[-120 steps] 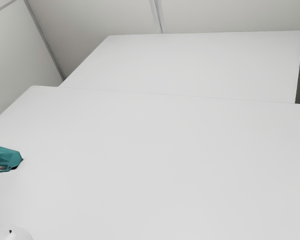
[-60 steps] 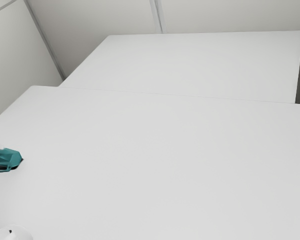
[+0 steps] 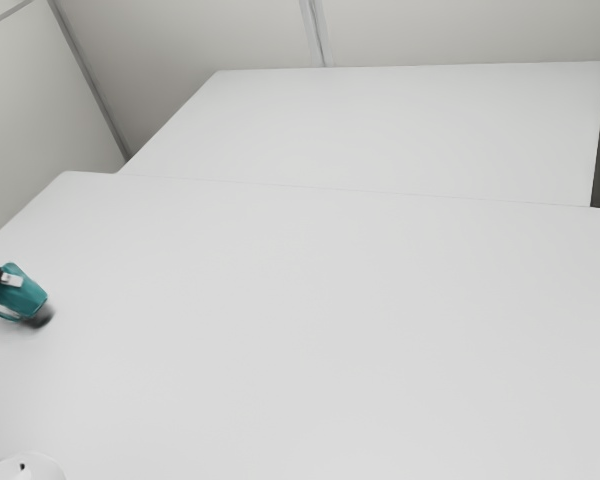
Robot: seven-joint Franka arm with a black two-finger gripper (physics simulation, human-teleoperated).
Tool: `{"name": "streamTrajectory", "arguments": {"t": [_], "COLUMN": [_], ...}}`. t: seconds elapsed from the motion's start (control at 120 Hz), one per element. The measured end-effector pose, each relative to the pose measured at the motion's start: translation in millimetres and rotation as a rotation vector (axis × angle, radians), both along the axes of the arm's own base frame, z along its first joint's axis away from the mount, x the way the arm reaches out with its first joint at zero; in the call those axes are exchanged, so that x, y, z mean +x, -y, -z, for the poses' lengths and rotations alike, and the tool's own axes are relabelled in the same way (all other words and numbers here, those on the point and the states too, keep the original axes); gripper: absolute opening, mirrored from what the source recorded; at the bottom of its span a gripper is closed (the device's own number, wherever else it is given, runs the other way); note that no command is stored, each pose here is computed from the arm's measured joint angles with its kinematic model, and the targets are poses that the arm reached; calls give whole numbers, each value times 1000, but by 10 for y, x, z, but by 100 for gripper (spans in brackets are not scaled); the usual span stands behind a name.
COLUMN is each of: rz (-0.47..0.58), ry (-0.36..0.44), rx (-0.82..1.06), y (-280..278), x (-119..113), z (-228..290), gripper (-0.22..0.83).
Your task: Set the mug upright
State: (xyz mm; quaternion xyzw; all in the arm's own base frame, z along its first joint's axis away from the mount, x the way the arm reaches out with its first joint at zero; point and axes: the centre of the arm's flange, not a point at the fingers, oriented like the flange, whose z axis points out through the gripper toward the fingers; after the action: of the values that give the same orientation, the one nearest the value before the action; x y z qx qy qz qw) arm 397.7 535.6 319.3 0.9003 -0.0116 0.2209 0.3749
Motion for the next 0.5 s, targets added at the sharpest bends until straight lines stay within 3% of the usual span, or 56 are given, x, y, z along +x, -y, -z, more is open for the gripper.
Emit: {"name": "streamTrajectory", "arguments": {"t": [0.308,0.5], "rz": [78,220], "ry": [-10,-23], "rx": [53,214], "y": [429,1293], "x": [416,1239], "z": [-190,-708], "gripper": [-16,-17]}}
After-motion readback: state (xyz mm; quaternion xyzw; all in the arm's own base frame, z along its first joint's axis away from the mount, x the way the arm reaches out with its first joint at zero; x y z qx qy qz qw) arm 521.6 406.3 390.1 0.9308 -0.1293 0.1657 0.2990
